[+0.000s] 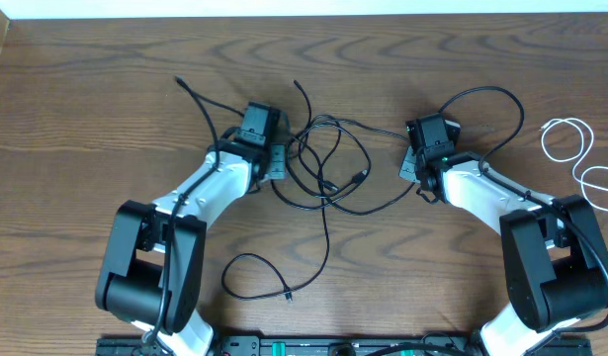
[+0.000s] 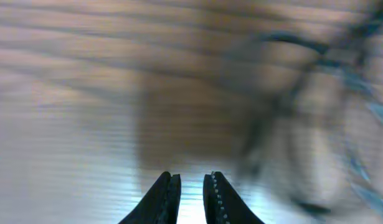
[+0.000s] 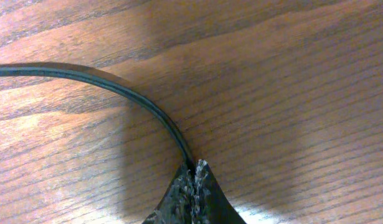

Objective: Untangle cables

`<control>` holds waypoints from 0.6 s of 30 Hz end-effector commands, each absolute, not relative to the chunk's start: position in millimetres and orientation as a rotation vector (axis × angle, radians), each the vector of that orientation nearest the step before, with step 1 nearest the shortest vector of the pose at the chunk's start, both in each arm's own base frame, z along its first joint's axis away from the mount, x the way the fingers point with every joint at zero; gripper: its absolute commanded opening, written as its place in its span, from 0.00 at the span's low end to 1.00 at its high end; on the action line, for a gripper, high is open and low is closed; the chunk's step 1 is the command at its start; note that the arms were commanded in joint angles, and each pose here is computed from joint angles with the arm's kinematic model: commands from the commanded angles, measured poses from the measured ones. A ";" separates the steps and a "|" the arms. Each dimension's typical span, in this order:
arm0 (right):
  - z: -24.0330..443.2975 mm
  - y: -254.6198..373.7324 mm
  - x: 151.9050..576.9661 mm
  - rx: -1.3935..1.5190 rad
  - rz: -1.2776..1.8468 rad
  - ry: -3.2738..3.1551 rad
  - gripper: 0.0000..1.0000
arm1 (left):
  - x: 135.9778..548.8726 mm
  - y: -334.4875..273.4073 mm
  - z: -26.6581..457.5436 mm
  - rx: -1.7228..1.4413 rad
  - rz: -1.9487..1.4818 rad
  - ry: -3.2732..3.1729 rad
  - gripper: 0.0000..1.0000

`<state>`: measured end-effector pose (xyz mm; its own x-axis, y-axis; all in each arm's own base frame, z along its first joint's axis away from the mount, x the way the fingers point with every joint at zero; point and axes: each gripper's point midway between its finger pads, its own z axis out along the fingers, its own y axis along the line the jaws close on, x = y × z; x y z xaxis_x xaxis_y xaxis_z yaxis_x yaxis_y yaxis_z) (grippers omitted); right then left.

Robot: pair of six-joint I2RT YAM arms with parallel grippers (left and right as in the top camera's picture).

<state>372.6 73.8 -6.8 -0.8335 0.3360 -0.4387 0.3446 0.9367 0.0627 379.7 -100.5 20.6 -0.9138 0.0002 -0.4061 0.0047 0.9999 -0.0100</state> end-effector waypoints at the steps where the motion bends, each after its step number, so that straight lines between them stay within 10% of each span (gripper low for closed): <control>1: -65.5 68.3 316.2 0.462 -0.089 2.872 0.01 | 385.7 -33.4 21.1 -0.255 0.278 2.676 0.19; 6: -65.5 67.5 316.0 0.448 -0.096 2.874 0.01 | 384.1 -8.3 13.9 -0.444 0.099 2.722 0.22; 10: -65.4 67.9 316.8 0.448 -0.093 2.871 0.01 | 383.5 -33.4 15.5 -0.495 -0.384 2.762 0.66; 18: -65.2 68.4 318.0 0.448 -0.089 2.866 0.01 | 388.1 -50.4 27.6 -0.484 -0.656 2.720 0.86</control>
<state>372.9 73.5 -6.6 -0.8385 0.3184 -0.4422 0.3299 0.9425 0.0531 388.2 -26.8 24.3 -0.8758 -0.4163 -0.2443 -0.3022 0.8676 -0.3950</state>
